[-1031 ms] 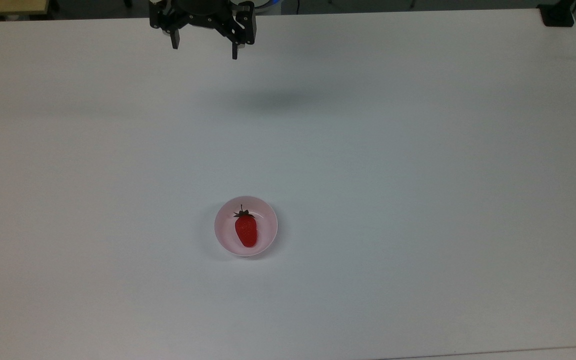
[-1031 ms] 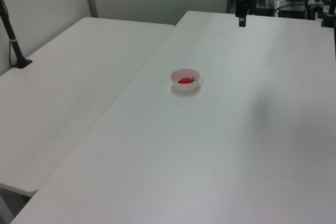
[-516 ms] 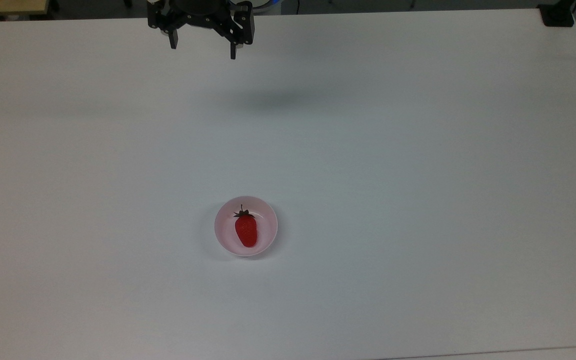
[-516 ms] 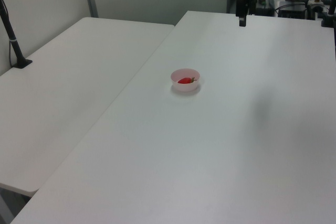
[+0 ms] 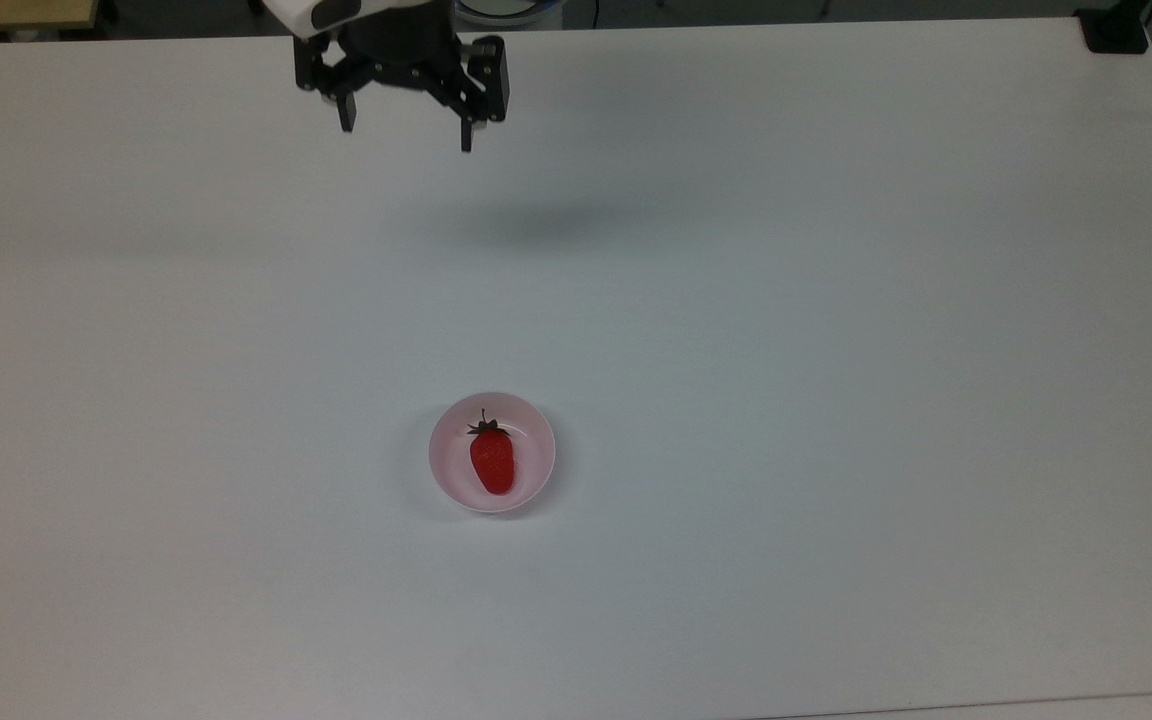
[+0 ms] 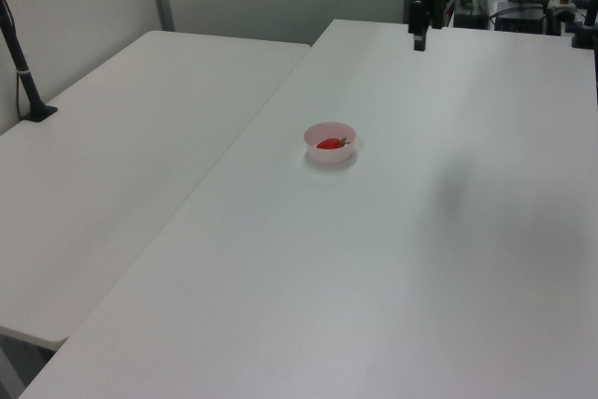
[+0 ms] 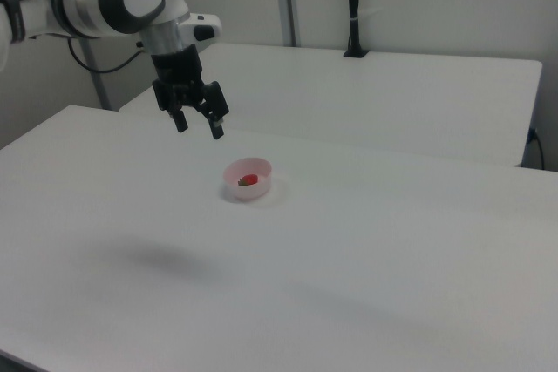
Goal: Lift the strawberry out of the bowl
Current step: 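Move the open gripper down over the red strawberry in the pink bowl, then lower the gripper into the bowl and close it on the strawberry, then lift the strawberry out of the bowl and carry it aside, then open the gripper to set the strawberry on the table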
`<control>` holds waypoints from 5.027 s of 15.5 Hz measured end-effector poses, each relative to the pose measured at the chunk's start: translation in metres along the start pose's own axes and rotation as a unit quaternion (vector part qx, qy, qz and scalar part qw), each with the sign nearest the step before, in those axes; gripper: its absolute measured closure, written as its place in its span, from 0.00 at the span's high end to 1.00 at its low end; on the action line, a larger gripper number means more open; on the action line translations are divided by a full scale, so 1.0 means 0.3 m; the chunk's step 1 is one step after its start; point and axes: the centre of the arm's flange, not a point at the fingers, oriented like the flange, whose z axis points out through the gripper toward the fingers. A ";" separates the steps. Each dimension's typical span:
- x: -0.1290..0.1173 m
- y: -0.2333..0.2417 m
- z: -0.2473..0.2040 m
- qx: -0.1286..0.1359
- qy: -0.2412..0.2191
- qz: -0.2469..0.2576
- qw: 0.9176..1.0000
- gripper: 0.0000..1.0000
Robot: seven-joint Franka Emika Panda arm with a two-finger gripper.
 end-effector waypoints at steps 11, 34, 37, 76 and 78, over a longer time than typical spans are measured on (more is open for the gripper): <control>0.275 -0.113 0.327 0.028 0.094 0.019 0.995 1.00; 0.395 -0.279 0.744 0.038 0.111 0.029 0.993 0.81; 0.395 -0.273 0.755 0.025 0.112 0.020 0.993 0.78; 0.309 0.451 0.870 -0.051 -0.016 -0.148 0.988 0.52; 0.309 0.458 0.868 -0.051 -0.016 -0.146 0.988 0.69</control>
